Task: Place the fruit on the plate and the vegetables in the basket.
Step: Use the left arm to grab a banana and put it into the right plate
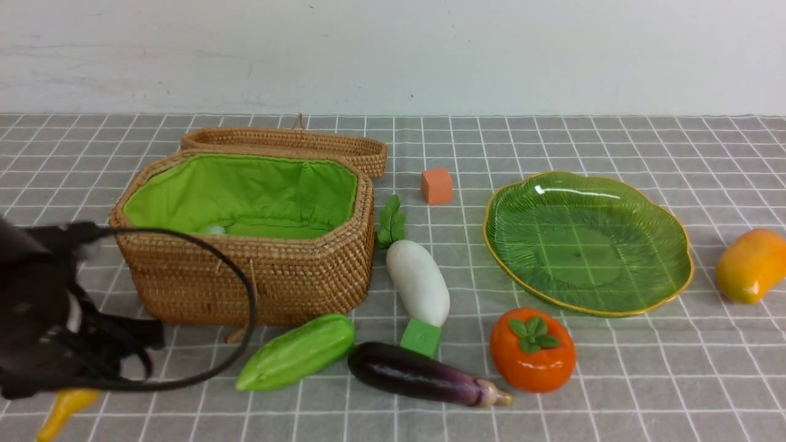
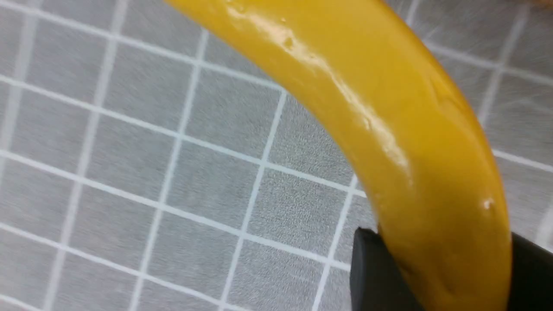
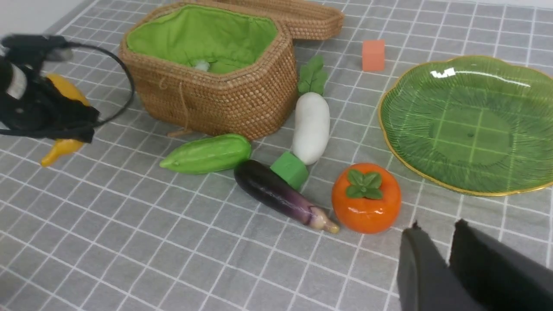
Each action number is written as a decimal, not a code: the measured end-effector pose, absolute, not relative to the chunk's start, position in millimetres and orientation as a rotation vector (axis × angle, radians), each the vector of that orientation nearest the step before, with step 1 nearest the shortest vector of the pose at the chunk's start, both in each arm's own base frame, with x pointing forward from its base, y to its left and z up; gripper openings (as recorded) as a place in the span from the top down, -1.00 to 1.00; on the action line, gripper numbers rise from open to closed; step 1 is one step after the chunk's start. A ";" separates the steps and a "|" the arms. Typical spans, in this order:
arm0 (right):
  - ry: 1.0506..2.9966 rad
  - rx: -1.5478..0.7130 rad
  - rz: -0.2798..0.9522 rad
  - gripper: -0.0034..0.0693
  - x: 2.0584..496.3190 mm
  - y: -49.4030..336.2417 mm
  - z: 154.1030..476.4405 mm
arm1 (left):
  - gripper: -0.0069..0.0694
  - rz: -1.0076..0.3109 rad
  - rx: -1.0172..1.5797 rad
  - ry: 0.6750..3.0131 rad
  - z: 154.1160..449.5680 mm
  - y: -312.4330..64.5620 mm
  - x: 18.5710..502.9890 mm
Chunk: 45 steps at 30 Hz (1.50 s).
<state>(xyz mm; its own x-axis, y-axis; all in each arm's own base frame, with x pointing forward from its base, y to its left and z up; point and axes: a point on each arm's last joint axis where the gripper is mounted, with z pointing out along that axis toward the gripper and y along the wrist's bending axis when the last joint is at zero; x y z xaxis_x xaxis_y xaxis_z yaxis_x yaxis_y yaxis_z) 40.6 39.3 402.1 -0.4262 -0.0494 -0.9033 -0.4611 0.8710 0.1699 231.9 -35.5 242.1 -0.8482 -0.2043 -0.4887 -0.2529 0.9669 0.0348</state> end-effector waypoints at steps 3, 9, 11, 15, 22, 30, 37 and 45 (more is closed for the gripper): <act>1.920 -0.350 0.489 0.57 42.7 39.3 406.9 | 0.03 0.054 -0.066 2.526 280.9 -39.5 222.6; 1.842 -0.315 0.479 0.57 46.0 37.9 413.7 | 0.03 0.054 0.582 2.346 331.3 -59.2 244.2; 1.833 -0.323 0.469 0.57 46.3 37.8 414.3 | 0.03 0.122 0.937 2.227 343.0 -69.8 265.3; 1.834 -0.339 0.461 0.56 46.1 37.9 413.9 | 0.03 0.180 1.156 2.107 353.0 -78.8 288.9; 1.856 -0.350 0.459 0.56 45.3 38.1 411.9 | 0.03 0.091 1.379 1.923 365.1 -142.9 315.1; 1.901 -0.277 0.433 0.56 42.1 32.7 414.9 | 0.03 -0.180 1.461 1.905 331.7 -276.8 358.8; 2.014 -0.203 0.396 0.55 36.2 26.3 411.8 | 0.03 -0.337 1.382 1.959 263.9 -367.6 395.0; 2.030 -0.206 0.394 0.54 35.3 26.1 410.9 | 0.02 -0.338 1.310 1.940 219.2 -384.3 418.3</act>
<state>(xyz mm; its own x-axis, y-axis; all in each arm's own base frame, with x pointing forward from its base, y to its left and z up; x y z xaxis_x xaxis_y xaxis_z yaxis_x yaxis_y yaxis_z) 35.3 26.1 410.9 -0.4715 0.0215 -0.8816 -0.3096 0.9320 0.1883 418.3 -384.3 219.2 -0.1873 0.6785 -0.7104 0.8786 0.4391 0.1878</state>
